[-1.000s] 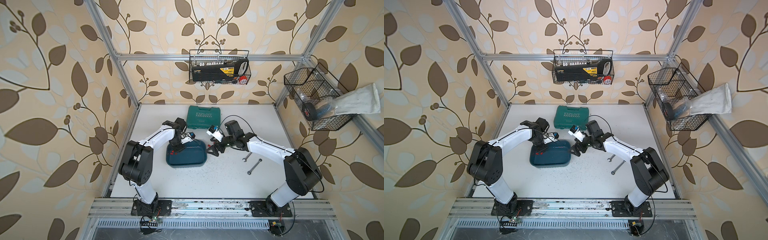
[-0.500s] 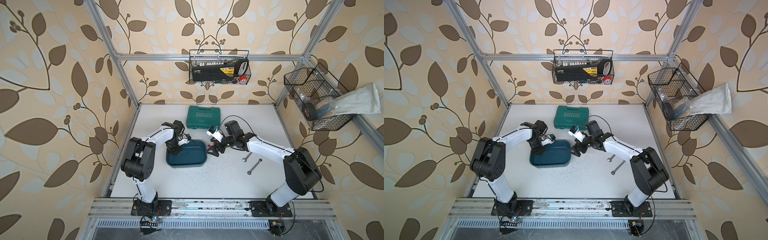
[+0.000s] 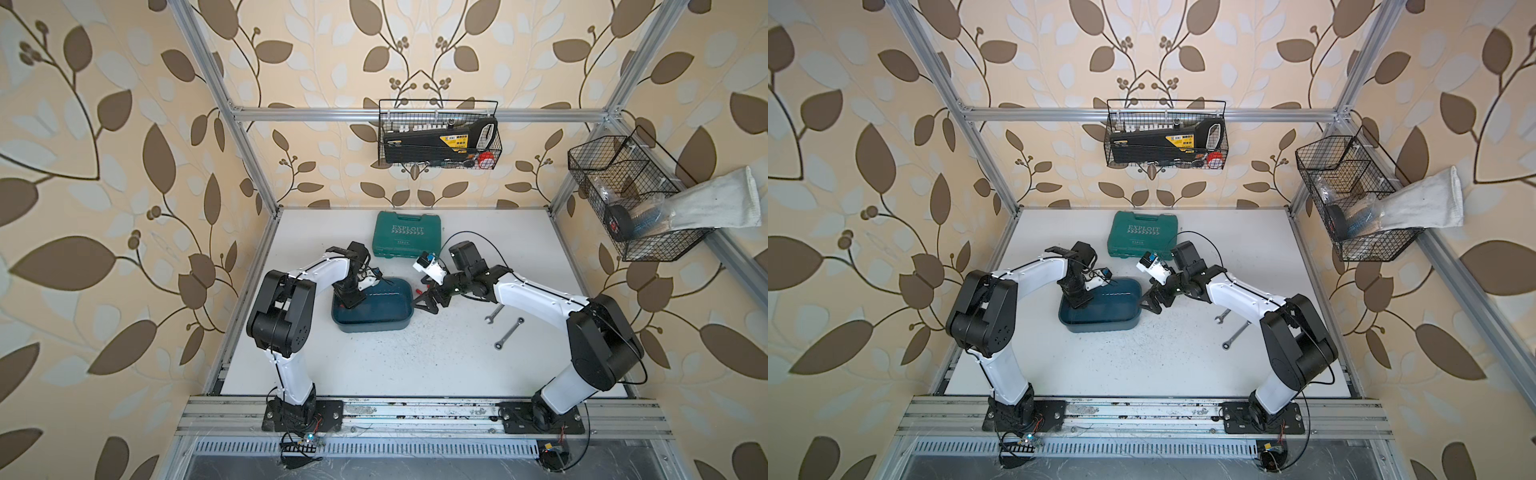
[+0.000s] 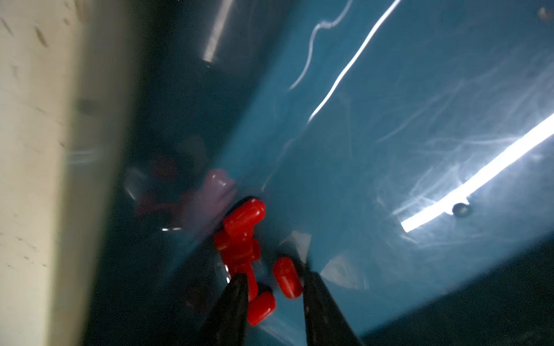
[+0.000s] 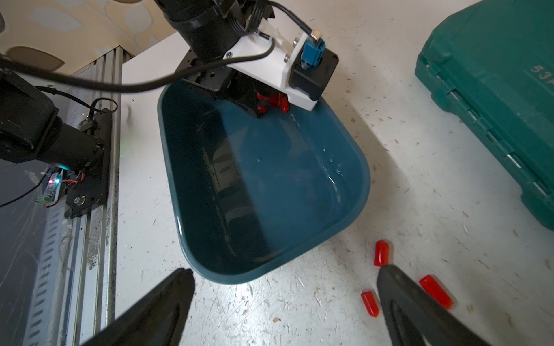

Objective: Take the screw protection sleeves out of the storage box
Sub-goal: Pick up the screw protection sleeve from the storage box, then place the screw protection sleeve at the center of the board, then pick up the screw protection sleeve from the storage box.

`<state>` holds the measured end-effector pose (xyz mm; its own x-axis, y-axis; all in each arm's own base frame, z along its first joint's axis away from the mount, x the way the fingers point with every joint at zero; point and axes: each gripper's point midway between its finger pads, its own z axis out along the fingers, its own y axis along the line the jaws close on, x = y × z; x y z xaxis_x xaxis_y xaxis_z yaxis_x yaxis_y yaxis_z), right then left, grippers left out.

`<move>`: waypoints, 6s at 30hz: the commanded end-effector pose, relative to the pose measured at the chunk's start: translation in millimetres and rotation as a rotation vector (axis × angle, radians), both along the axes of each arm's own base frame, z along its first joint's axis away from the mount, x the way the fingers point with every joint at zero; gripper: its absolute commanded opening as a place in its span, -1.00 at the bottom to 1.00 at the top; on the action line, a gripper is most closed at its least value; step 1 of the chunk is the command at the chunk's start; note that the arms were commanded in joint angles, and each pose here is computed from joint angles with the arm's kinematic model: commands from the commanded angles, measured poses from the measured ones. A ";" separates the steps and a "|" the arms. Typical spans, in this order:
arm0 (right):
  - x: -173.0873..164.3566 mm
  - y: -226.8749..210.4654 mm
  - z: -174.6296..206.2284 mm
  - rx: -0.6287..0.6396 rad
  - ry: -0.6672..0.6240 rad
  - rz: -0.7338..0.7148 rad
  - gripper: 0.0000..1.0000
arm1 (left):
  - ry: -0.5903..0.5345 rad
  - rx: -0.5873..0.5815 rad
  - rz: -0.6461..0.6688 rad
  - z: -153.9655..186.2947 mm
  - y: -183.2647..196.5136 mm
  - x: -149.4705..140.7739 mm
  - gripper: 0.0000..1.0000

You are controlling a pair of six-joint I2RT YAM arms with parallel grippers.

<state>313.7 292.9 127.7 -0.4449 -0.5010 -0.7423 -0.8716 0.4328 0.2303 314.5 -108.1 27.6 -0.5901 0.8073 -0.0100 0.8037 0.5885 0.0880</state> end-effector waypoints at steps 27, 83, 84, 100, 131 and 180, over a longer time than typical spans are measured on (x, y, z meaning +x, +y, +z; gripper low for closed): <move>7.8 -10.0 -1.2 -0.022 0.009 -0.014 0.98 | -0.040 -0.168 -0.012 57.2 -17.3 -22.7 -1.00; 20.2 -177.8 68.2 0.067 -0.079 -0.406 0.98 | 0.068 -0.556 -0.317 78.5 -239.7 18.2 -0.19; 20.6 -176.2 69.1 0.065 -0.082 -0.401 0.98 | 0.066 -0.559 -0.323 84.9 -233.7 14.3 -0.16; 0.9 -14.0 69.8 -0.086 -0.064 0.003 0.63 | -0.034 -0.503 0.207 118.1 -16.8 4.9 0.21; 32.0 174.2 -57.3 -0.307 -0.186 0.017 -0.13 | 0.304 -0.573 0.724 43.9 39.3 4.7 -0.20; 47.7 178.0 -95.3 -0.434 -0.260 -0.042 -1.00 | 0.278 -0.576 0.714 54.2 40.8 5.9 -0.31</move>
<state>374.1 477.1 27.5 -0.3064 -0.7532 -0.5821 -0.8400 0.5016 -0.2070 312.1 -63.6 63.1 -0.9846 0.1731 -0.0264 0.1631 0.8522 -0.4972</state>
